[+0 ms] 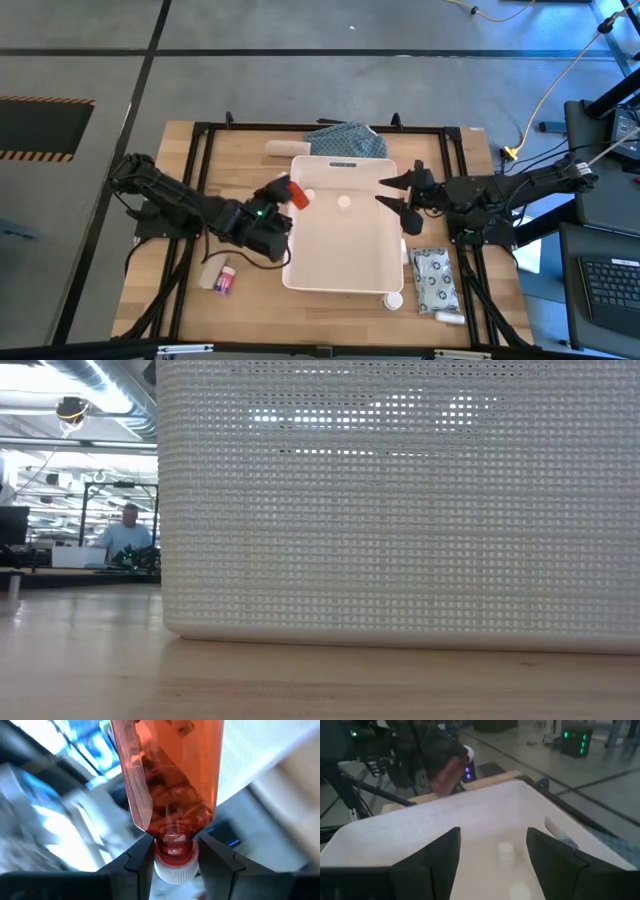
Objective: Pick & place medical supplies in basket/bin
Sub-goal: Put the red pill bottle into the white bin
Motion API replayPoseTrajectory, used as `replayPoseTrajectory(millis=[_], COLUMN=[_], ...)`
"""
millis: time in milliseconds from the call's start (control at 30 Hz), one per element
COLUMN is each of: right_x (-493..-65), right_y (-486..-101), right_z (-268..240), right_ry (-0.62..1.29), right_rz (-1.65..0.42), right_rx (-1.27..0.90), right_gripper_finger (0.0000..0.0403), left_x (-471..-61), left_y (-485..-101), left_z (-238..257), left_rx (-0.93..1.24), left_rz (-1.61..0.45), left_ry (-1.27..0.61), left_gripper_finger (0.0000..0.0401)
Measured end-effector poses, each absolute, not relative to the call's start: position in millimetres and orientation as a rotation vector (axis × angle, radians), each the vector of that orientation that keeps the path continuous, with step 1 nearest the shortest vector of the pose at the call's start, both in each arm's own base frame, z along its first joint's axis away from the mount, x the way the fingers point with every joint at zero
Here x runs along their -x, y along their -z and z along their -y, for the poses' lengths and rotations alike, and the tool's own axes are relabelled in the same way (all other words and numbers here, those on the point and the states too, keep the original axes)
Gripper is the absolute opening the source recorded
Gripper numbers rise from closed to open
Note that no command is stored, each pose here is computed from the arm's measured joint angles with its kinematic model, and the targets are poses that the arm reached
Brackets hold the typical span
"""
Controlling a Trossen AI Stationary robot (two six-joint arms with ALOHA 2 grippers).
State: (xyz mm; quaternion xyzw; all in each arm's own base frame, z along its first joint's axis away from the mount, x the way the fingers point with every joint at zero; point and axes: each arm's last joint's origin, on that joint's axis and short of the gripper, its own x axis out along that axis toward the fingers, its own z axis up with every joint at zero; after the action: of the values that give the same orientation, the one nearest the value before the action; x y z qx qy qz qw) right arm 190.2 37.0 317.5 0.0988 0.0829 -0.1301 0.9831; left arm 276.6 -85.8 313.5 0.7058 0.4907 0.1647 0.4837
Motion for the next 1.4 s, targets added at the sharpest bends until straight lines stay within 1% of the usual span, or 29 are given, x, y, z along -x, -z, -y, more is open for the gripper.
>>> replayPoseTrajectory(millis=[100,300,467,567,633,767,833,900,967,1100,1200,1300,1400], right_x=[-197,-212,-218,-220,-220,-220,-220,-220,-220,-220,-219,-221,-226], right_y=[-318,-318,-316,-314,-315,-314,-315,-315,-315,-316,-321,-326,-328], right_z=[-39,-43,-43,-42,-41,-40,-40,-40,-41,-46,-50,-52,-53], right_ry=[0.254,0.217,0.087,0.064,0.064,0.055,0.049,0.045,0.028,-0.165,-0.277,-0.302,-0.313], right_rz=[-0.146,-0.095,-0.11,-0.121,-0.119,-0.13,-0.131,-0.133,-0.131,-0.083,-0.008,0.068,0.113], right_rx=[-0.161,-0.091,-0.077,-0.026,0.014,0.225,0.328,0.381,0.401,0.41,0.398,0.385,0.346], right_gripper_finger=[0.0228,0.0228,0.0228,0.0228,0.0228,0.0228,0.0228,0.0228,0.0228,0.0228,0.0228,0.0228,0.0228], left_x=[-286,-305,-320,-326,-329,-333,-334,-335,-336,-338,-340,-342,-344], left_y=[-317,-326,-337,-343,-347,-350,-351,-352,-355,-365,-370,-372,-372], left_z=[85,85,86,87,88,93,96,99,103,107,104,98,89], left_rx=[-1.876,-2.019,-2.069,-2.051,-2.024,-1.949,-1.888,-1.813,-1.697,-1.476,-1.377,-1.314,-1.278], left_rz=[-1.231,-1.145,-0.956,-0.806,-0.705,-0.528,-0.423,-0.319,-0.203,-0.009,0.102,0.15,0.125], left_ry=[-0.271,-0.093,-0.028,0.005,0.02,0.081,0.139,0.207,0.248,0.295,0.358,0.396,0.38], left_gripper_finger=[0.0125,0.0125,0.0127,0.0132,0.0136,0.0141,0.0142,0.0142,0.0142,0.0142,0.0143,0.0143,0.014])
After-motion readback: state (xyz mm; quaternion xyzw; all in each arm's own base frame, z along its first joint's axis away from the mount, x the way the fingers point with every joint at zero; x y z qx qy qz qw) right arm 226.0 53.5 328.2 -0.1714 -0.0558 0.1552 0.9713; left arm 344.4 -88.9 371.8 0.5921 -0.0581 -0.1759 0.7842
